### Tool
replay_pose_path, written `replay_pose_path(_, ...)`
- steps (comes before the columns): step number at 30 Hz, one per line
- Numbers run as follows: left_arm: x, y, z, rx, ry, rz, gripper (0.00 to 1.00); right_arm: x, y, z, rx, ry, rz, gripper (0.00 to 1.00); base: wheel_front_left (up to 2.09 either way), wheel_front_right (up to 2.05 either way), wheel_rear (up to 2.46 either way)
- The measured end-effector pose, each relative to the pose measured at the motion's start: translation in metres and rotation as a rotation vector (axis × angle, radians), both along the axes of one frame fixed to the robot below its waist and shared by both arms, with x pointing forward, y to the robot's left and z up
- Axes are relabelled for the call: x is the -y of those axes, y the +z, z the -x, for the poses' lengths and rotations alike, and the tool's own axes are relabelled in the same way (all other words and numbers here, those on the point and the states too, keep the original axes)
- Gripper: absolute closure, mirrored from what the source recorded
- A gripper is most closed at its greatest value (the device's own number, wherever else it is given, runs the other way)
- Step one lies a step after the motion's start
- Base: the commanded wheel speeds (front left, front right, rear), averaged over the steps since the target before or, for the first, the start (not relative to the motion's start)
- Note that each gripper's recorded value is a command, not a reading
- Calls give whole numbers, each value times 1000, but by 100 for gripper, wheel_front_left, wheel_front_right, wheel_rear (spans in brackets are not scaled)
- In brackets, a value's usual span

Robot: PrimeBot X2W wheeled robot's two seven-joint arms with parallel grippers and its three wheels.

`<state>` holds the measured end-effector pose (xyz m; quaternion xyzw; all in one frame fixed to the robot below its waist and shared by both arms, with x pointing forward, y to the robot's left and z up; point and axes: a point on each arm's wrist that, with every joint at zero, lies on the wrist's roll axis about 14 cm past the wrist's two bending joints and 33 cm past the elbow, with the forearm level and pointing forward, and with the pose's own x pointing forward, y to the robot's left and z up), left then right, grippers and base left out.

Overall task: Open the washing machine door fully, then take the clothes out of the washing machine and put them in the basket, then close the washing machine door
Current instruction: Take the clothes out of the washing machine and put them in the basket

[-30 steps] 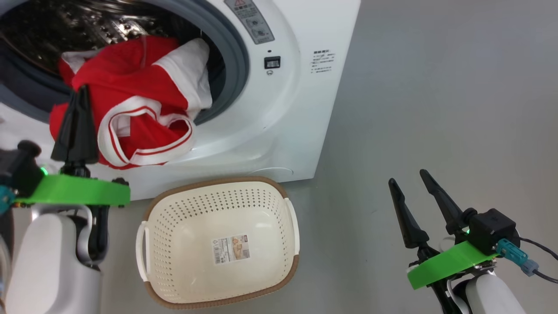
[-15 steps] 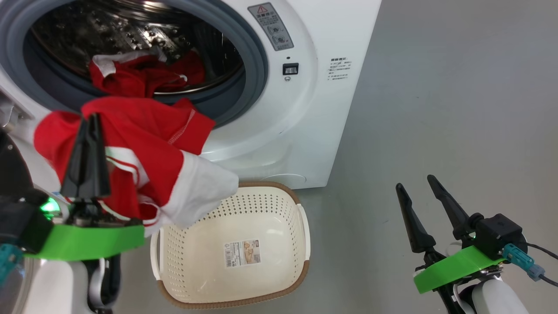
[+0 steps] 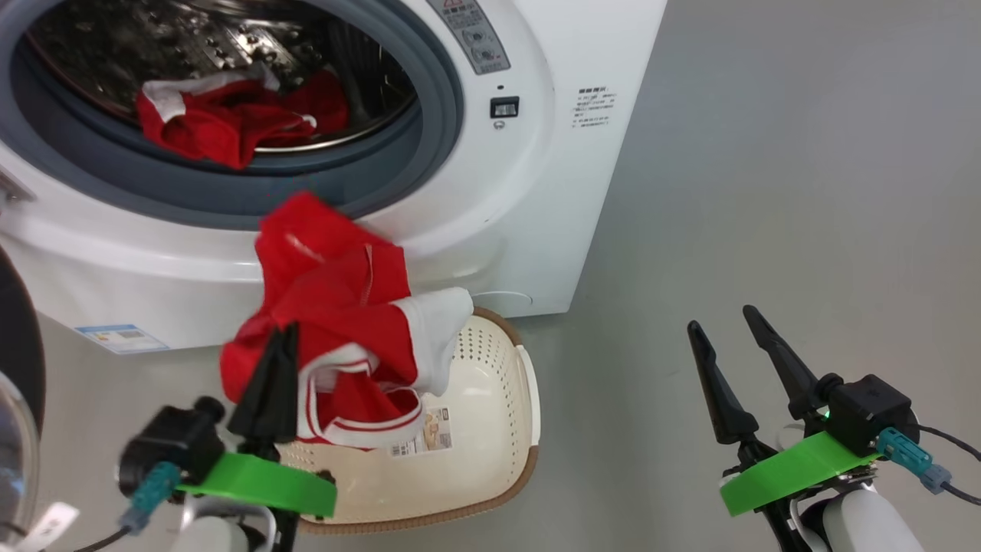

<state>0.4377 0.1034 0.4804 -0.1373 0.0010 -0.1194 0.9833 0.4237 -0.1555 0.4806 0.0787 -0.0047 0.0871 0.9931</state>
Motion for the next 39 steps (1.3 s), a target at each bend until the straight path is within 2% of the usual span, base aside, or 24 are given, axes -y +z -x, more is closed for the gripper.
replay_pose_path(3,6,-38,3,-112,-26,-23,100,1,-5,-1,-12,-6,-4,0,0,0,0)
replay_pose_path(9,16,-78,-10,-225,-65,-54,100,8,-13,-3,-33,-32,-7,0,0,0,0)
replay_pose_path(18,32,-153,-3,-448,-137,-125,100,20,-23,-8,-57,-78,-9,0,0,0,0)
replay_pose_path(39,55,-262,1,-742,-342,-314,100,35,-54,-28,-118,-126,14,0,0,0,0)
